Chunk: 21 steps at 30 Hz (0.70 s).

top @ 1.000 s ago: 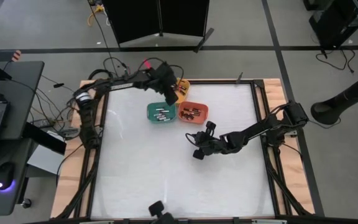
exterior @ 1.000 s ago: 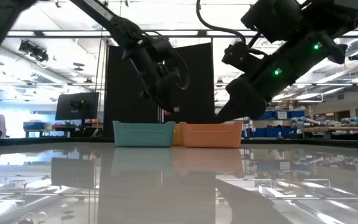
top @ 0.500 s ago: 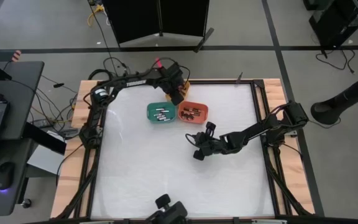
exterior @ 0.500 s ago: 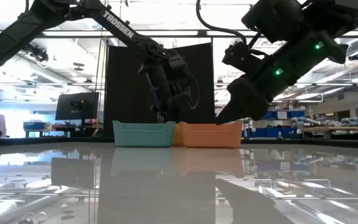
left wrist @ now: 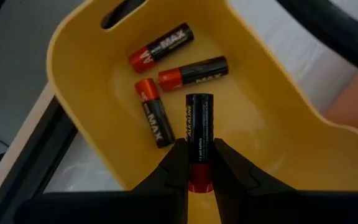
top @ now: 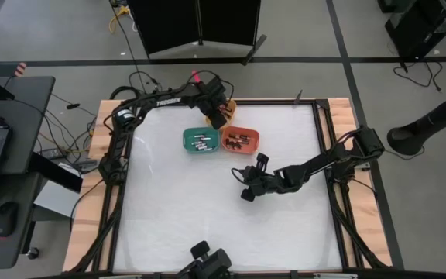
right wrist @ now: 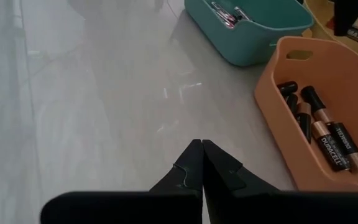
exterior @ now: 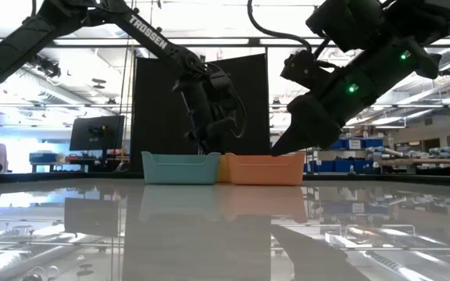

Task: Sort batteries
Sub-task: Put the red battery into the yellow bin

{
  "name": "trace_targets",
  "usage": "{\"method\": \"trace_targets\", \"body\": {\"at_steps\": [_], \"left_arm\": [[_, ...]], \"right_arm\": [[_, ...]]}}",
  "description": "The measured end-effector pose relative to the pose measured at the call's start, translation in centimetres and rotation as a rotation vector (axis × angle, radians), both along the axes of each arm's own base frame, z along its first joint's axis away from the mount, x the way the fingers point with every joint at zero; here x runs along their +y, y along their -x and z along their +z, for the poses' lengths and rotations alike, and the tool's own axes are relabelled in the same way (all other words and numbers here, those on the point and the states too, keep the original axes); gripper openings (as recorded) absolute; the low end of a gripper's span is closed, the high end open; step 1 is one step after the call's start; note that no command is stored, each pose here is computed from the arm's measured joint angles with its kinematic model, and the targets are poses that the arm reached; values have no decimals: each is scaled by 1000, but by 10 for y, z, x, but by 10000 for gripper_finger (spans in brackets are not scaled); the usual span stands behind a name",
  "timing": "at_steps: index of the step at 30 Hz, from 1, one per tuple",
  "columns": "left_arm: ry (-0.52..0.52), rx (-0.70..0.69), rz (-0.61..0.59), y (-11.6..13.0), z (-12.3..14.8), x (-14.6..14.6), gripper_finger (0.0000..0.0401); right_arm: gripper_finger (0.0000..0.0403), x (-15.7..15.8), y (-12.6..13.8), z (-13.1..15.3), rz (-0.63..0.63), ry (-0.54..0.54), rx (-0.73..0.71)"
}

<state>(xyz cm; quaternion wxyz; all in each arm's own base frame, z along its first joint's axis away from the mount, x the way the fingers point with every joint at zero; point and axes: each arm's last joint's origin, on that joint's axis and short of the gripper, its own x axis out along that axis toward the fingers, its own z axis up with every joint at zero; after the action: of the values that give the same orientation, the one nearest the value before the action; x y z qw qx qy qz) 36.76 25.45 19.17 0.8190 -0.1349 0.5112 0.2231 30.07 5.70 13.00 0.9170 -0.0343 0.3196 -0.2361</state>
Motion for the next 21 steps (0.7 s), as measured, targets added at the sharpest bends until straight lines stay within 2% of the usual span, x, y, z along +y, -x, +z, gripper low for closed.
{"method": "trace_targets", "body": {"at_steps": [21], "left_arm": [[39,39,6,0,-23,6,49]], "right_arm": [[9,3,0,0,10,-2,-4]]}}
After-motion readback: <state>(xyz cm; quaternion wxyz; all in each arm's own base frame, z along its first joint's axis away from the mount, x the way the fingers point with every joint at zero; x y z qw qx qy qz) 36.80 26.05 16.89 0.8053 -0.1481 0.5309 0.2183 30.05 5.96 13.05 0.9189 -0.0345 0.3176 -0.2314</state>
